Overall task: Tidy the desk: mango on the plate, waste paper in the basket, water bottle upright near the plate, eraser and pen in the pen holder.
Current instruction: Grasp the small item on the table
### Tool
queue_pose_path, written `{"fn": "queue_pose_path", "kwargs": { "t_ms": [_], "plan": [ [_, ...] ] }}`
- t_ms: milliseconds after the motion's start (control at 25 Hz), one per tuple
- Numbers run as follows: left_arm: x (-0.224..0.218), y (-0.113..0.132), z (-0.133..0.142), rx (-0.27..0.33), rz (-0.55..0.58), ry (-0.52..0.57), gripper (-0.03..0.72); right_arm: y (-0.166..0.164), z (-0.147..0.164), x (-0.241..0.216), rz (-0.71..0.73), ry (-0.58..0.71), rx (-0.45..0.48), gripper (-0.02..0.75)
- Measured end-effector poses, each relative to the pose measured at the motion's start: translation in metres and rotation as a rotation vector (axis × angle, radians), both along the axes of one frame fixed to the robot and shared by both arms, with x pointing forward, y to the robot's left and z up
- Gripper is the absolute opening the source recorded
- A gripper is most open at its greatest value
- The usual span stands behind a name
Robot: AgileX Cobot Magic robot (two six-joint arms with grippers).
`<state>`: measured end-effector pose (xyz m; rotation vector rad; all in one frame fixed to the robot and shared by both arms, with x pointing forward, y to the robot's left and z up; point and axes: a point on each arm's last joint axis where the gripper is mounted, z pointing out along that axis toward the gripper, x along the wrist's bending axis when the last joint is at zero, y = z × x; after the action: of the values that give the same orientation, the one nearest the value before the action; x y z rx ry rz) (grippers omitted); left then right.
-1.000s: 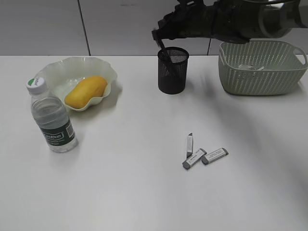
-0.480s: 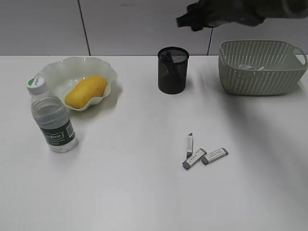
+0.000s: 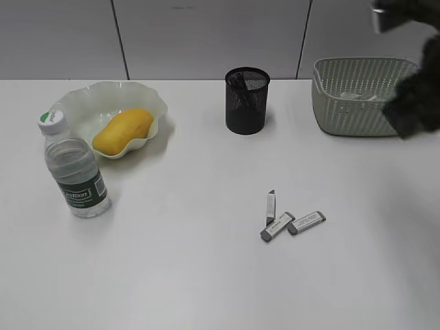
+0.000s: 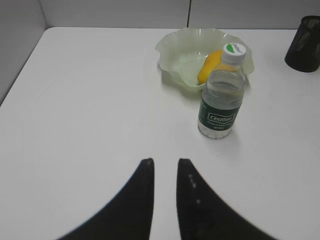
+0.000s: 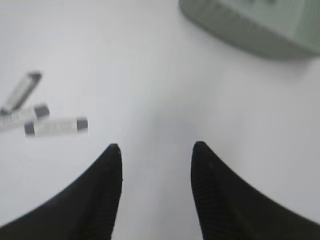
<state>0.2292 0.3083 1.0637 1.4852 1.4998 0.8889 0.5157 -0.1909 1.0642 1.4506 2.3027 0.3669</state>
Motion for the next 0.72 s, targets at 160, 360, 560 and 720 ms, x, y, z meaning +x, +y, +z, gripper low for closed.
{"fn": "queue_pose_path", "kwargs": {
  "t_ms": [160,360,560,720],
  "plan": [
    [0.000,0.000,0.000,0.000,0.000,0.000,0.120,-0.039,0.006,-0.094,-0.044,0.045,0.047,0.371],
    [0.000,-0.003,0.000,-0.027,-0.020,0.004,0.120,-0.080,0.004,-0.194,-0.061,-0.082,0.176,0.370],
    [0.005,-0.008,0.001,-0.004,-0.081,0.041,0.121,-0.109,-0.002,-0.262,-0.036,-0.379,0.341,0.370],
    [0.045,-0.027,0.010,0.030,-0.258,0.235,0.156,-0.119,-0.006,-0.285,-0.017,-0.540,0.422,0.369]
  ]
}}
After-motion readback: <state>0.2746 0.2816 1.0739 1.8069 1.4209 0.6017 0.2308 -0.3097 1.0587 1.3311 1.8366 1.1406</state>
